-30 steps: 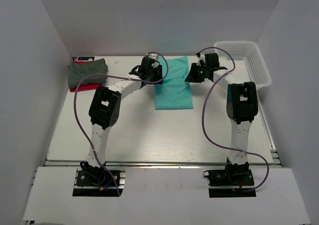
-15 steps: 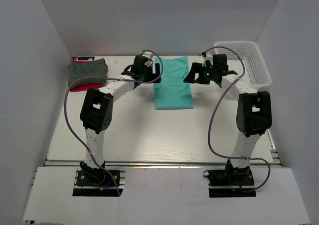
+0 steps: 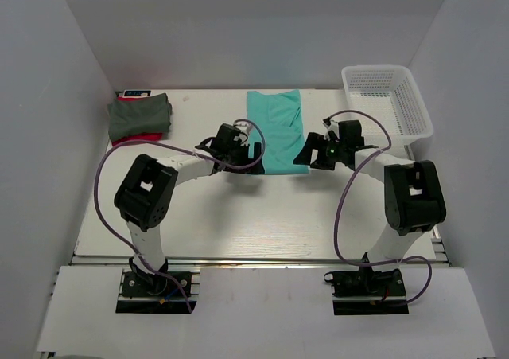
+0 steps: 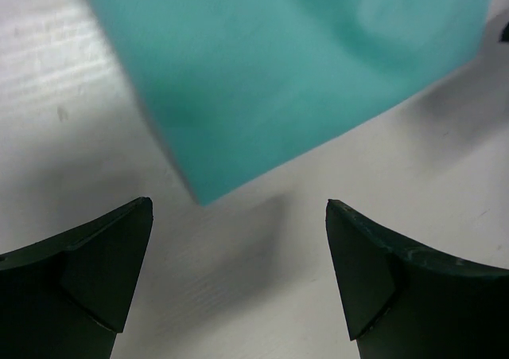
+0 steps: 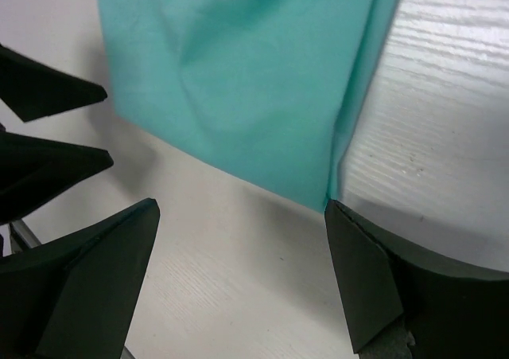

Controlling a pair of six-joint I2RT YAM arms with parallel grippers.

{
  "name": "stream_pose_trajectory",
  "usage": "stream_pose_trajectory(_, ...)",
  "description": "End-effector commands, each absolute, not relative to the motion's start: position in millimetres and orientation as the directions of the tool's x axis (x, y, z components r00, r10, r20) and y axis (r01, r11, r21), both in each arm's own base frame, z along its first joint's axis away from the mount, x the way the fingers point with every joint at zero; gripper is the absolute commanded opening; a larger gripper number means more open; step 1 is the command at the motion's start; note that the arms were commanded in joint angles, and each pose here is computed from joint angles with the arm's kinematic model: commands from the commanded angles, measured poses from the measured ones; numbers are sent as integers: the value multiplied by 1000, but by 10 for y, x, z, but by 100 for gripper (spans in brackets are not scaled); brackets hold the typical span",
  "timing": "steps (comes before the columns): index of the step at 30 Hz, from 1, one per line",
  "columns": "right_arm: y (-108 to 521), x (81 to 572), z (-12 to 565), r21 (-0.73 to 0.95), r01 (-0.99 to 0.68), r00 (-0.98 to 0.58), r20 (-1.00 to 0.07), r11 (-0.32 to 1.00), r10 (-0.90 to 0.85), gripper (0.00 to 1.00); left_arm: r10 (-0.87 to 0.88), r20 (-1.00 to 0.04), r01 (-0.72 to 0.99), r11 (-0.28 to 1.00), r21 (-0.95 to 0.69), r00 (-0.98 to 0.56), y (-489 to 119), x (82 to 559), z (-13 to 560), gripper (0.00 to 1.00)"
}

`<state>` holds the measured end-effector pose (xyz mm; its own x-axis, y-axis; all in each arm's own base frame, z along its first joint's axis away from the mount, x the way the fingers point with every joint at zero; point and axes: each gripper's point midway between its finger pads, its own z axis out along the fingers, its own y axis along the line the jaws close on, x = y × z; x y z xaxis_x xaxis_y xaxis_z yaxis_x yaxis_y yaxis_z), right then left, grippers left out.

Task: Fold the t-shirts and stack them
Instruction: Fold the folded rectangular tshirt in 1/3 of the way, then grab one side of the 2/3 rectangular tshirt with both arms

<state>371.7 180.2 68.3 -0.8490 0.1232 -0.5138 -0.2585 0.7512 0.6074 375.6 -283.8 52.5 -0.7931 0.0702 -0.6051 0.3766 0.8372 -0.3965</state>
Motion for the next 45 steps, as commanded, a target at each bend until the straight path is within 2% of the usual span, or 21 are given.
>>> stream_pose_trajectory(1, 1739, 3776, 556, 588, -210, -845, -511, 781, 158, 90, 31, -607, 327, 864, -384, -794, -2692, 3684, 539, 100)
stream_pose_trajectory(6, 1732, 3814, 333, 604, -141, -875, -446, 785, 186, 88, 29, -584, 290, 887, -359, -811, -2656, 3734, 385, 98)
stream_pose_trajectory(9, 1743, 3779, 243, 613, -126, -889, -419, 780, 186, 80, 67, -561, 316, 878, -360, -825, -2739, 3640, 262, 91)
stream_pose_trajectory(12, 1710, 3703, 113, 604, -98, -899, -394, 791, 189, 61, 96, -550, 334, 875, -351, -830, -2780, 3555, 123, 77)
stream_pose_trajectory(13, 1710, 3695, 105, 606, -94, -900, -391, 790, 193, 61, 96, -550, 334, 875, -351, -830, -2780, 3554, 122, 75)
stream_pose_trajectory(14, 1708, 3678, 95, 609, -92, -902, -386, 788, 193, 53, 98, -543, 327, 881, -343, -834, -2762, 3554, 67, 69)
stream_pose_trajectory(16, 1714, 3635, 60, 612, -93, -906, -380, 786, 189, 45, 122, -542, 342, 881, -326, -831, -2796, 3545, 34, 54)
stream_pose_trajectory(18, 1723, 3608, 32, 619, -86, -910, -367, 781, 191, 28, 132, -542, 353, 877, -326, -830, -2858, 3538, 21, 42)
stream_pose_trajectory(21, 1729, 3556, 35, 622, -86, -915, -358, 778, 185, 15, 145, -531, 348, 886, -306, -835, -2853, 3510, -23, 15)
stream_pose_trajectory(22, 1726, 3553, 56, 621, -88, -914, -362, 779, 185, 13, 145, -530, 348, 886, -306, -835, -2860, 3520, -4, 5)
stream_pose_trajectory(23, 1723, 3509, 47, 622, -90, -916, -358, 778, 180, 13, 138, -522, 334, 893, -302, -842, -2838, 3510, -18, 0)
stream_pose_trajectory(26, 1683, 3396, 78, 615, -85, -921, -349, 784, 174, 0, 139, -540, 348, 886, -307, -830, -2819, 3411, 123, 0)
stream_pose_trajectory(29, 1686, 3243, 180, 618, -115, -921, -360, 778, 150, 0, 147, -521, 363, 867, -342, -841, -2797, 3178, 175, 0)
stream_pose_trajectory(30, 1692, 3070, 157, 628, -95, -940, -312, 772, 138, 0, 138, -520, 361, 862, -357, -843, -2750, 3074, 239, 0)
stream_pose_trajectory(35, 1676, 2650, 581, 651, -165, -923, -367, 741, 116, 0, 158, -499, 418, 780, -467, -852, -2814, 2540, 489, 0)
stream_pose_trajectory(36, 1642, 2440, 481, 652, -132, -942, -318, 747, 111, 0, 173, -476, 424, 761, -491, -862, -2818, 2369, 473, 0)
stream_pose_trajectory(38, 1620, 2250, 607, 654, -157, -936, -338, 740, 101, 0, 169, -490, 446, 721, -530, -855, -2858, 2211, 671, 0)
stream_pose_trajectory(40, 1587, 2005, 601, 658, -127, -956, -282, 742, 86, 0, 192, -460, 449, 701, -554, -867, -2829, 2005, 732, 0)
stream_pose_trajectory(41, 1589, 1971, 744, 660, -164, -941, -327, 733, 84, 0, 200, -476, 471, 680, -562, -857, -2824, 1908, 852, 0)
stream_pose_trajectory(44, 1588, 1775, 967, 673, -206, -939, -341, 710, 51, 0, 251, -470, 508, 647, -568, -846, -2755, 1693, 1045, 0)
stream_pose_trajectory(45, 1596, 1755, 1103, 672, -245, -932, -362, 699, 21, 0, 278, -497, 557, 575, -600, -822, -2809, 1565, 1289, 0)
